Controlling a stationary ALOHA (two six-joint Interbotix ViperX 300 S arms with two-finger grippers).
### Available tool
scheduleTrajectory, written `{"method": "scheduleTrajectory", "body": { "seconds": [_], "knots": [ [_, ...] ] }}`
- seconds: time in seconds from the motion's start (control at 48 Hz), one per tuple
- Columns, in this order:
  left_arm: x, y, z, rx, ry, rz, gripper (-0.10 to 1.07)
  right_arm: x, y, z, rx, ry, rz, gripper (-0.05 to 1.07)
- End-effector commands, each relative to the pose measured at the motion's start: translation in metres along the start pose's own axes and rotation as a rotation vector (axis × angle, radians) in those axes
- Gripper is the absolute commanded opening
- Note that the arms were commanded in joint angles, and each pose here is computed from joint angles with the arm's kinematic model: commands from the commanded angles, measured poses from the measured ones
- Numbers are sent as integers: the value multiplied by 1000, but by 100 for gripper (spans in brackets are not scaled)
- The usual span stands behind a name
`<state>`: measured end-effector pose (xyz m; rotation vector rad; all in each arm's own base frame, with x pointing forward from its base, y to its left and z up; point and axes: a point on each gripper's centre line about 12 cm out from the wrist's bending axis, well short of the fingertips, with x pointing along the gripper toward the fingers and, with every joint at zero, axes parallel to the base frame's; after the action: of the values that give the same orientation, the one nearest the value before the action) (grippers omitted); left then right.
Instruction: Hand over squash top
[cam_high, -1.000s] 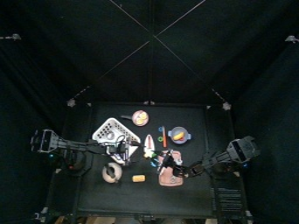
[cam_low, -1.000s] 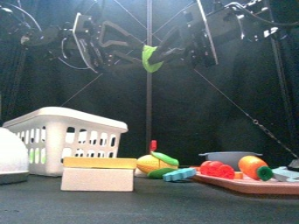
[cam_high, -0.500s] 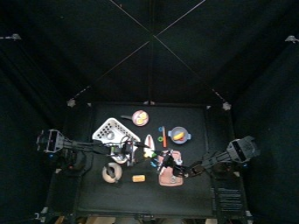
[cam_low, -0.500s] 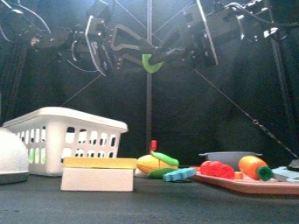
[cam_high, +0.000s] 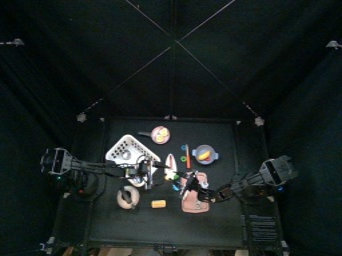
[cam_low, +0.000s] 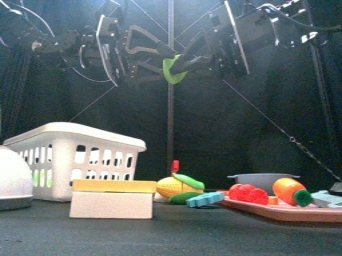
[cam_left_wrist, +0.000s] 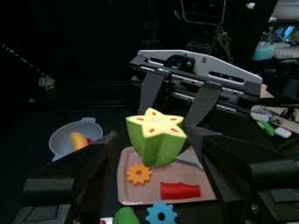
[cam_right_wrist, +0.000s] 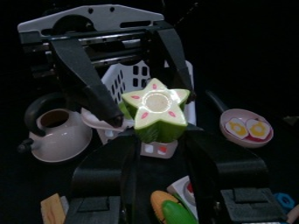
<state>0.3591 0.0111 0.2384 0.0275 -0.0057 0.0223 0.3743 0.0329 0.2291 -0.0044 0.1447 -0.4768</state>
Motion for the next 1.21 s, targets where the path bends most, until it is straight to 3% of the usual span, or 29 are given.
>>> {"method": "scheduleTrajectory", "body": {
  "seconds": [0.0, 1.188],
  "knots": [
    [-1, 1, 12, 0, -49, 4, 97, 0, 1, 12, 25, -29, -1, 63],
    [6, 1, 9, 3, -44, 2, 96, 0, 1, 14, 31, -33, 0, 63]
  ]
}}
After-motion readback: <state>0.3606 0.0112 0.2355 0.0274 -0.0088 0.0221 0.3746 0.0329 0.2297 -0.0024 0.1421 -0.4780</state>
